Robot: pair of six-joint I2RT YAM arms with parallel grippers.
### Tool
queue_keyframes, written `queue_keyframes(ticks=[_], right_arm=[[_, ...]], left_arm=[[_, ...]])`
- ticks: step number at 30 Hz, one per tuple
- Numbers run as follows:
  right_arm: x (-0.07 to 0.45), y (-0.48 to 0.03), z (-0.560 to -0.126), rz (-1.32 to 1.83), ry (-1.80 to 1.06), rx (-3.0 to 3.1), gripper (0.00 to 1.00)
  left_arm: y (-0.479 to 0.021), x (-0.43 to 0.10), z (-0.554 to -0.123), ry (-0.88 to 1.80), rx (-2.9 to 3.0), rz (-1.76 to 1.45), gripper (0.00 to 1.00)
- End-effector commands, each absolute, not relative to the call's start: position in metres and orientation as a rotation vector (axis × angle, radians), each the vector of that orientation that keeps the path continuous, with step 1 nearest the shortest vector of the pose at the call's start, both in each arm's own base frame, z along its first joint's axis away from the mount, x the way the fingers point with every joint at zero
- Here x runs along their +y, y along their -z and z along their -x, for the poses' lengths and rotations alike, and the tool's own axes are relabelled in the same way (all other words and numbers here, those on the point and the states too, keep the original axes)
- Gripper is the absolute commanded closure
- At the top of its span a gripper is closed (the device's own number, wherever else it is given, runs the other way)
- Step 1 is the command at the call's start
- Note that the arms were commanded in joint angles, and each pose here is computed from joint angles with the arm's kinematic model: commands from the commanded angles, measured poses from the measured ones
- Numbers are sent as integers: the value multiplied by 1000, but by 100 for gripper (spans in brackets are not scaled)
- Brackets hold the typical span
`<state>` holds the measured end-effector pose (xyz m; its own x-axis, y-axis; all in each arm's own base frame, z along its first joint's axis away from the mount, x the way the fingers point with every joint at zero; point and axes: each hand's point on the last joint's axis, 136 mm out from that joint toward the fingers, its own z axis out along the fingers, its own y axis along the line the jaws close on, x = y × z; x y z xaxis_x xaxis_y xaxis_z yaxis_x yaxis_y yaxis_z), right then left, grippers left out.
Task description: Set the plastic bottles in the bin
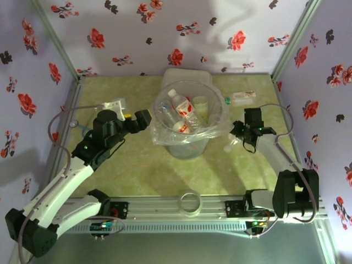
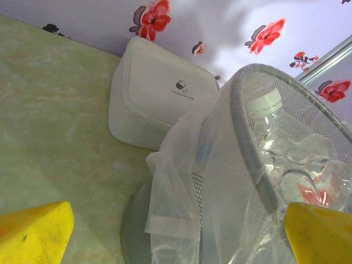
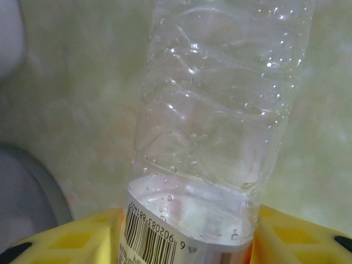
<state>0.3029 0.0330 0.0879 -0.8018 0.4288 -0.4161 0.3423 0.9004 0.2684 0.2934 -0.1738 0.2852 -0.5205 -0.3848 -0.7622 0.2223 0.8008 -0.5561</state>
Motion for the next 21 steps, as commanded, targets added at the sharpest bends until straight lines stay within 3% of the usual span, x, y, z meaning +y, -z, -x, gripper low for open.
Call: queue_keyframes(ticks=[1,5,10,16,21], right_arm=[[37,-69,-265,-458,-219,2758,45],[36,-76,-265,-442,-206,2763,32],[7,-107,-285,-535,-43,2676,6],[-26,-99,-307,-752,43,2688,4],[-1,-103,-337,-640,-22,2732,4]], left_arm=[[-291,-177,-299,794,1948,140,1],[-294,-175,-296,798,1946,140,2],[-296,-171,-291,788,1940,142,2],[-298,-168,-289,787,1937,145,1],[-299,-165,-286,765,1941,138,1]])
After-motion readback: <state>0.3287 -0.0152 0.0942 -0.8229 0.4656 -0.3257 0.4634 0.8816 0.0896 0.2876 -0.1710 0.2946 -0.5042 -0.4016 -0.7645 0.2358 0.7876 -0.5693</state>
